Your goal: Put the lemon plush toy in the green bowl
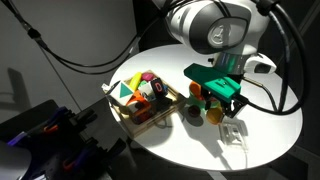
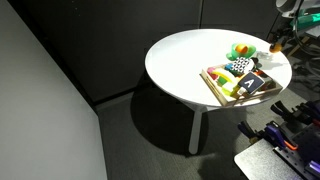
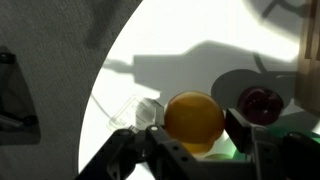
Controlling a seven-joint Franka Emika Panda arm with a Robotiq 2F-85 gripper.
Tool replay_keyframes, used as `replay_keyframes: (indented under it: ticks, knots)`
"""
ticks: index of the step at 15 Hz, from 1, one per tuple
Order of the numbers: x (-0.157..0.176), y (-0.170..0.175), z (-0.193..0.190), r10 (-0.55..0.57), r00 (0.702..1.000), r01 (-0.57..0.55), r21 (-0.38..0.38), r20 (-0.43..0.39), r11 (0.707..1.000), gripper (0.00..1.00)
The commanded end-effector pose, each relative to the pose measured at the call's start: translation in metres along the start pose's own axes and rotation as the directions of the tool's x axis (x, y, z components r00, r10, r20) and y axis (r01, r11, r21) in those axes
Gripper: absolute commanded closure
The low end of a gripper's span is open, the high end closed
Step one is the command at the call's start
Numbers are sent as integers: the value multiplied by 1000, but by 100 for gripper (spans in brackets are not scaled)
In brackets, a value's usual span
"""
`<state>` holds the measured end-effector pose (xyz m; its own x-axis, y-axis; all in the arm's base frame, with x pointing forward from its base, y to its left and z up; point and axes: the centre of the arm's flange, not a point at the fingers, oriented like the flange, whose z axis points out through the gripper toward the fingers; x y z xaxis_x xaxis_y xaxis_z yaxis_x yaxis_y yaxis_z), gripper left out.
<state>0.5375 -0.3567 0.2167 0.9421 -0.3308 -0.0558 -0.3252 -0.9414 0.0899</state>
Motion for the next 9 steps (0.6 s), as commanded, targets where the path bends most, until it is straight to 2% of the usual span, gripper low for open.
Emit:
replay_keyframes:
  ticks: [1,9]
  knots:
    - [13,-13,-26,11,999,-10,6,-40,1000,62]
    - [49,-45,-50,-10,994,10,5,-110,1000,62]
